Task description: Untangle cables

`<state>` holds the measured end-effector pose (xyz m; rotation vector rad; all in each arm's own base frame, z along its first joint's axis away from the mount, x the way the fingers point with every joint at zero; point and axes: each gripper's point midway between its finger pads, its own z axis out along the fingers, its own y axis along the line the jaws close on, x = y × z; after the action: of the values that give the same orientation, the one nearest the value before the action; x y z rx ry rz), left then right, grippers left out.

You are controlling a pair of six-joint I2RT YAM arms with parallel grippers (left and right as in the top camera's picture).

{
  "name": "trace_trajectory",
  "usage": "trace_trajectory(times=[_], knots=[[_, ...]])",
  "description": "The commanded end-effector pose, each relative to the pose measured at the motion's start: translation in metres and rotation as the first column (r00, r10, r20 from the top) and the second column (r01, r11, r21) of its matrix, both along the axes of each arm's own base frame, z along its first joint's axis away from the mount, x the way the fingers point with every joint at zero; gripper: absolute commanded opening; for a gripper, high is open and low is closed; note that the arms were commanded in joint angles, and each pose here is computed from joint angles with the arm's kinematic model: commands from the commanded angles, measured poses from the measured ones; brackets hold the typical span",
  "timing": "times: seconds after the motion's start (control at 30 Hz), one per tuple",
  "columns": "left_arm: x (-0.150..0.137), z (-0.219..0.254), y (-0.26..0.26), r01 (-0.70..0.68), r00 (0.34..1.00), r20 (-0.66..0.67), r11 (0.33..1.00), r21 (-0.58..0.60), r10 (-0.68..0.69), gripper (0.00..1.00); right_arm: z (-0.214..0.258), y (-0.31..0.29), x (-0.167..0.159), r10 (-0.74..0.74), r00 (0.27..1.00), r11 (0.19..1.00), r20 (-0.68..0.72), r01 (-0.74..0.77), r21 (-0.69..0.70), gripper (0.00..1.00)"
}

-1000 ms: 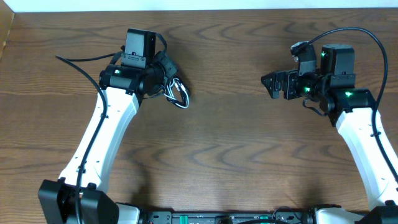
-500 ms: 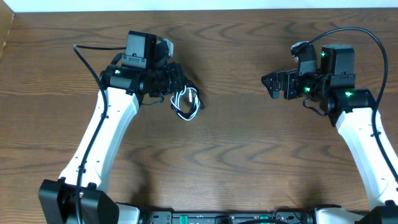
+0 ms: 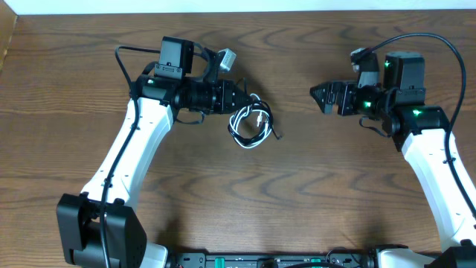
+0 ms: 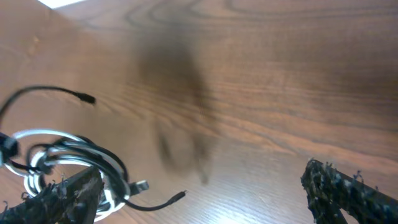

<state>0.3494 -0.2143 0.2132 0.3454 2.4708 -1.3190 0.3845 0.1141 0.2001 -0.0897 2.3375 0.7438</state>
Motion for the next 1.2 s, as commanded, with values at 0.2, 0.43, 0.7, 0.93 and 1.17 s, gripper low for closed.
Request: trace_trajectory(times=[0.2,0.43,0.7,0.93,1.17], knots=[[0.017,0.039,-0.017,-0.007,1.000,0.013,0.981,-0.194,0.010,0.08,-0.001,0.063,-0.002,0.195,0.981,0.971,0.011,-0.195,0.140,0.81],[0.022,0.045,-0.018,-0.046,0.999,-0.024,0.975,-0.219,0.042,0.08,-0.007,0.100,0.001,0.355,0.932,0.898,0.074,-0.361,0.253,0.75],[0.029,0.052,-0.020,-0.086,0.996,-0.059,0.965,-0.246,0.074,0.08,-0.023,0.124,0.003,0.422,0.903,0.845,0.073,-0.422,0.328,0.73],[0.032,0.055,-0.019,-0.103,0.994,-0.066,0.961,-0.257,0.089,0.07,-0.058,0.125,0.021,0.277,0.959,0.929,-0.055,-0.252,0.272,0.50],[0.050,0.048,-0.001,-0.193,0.981,-0.046,0.958,-0.213,0.188,0.07,-0.108,0.075,0.031,-0.091,0.957,0.991,-0.275,0.114,0.069,0.15]])
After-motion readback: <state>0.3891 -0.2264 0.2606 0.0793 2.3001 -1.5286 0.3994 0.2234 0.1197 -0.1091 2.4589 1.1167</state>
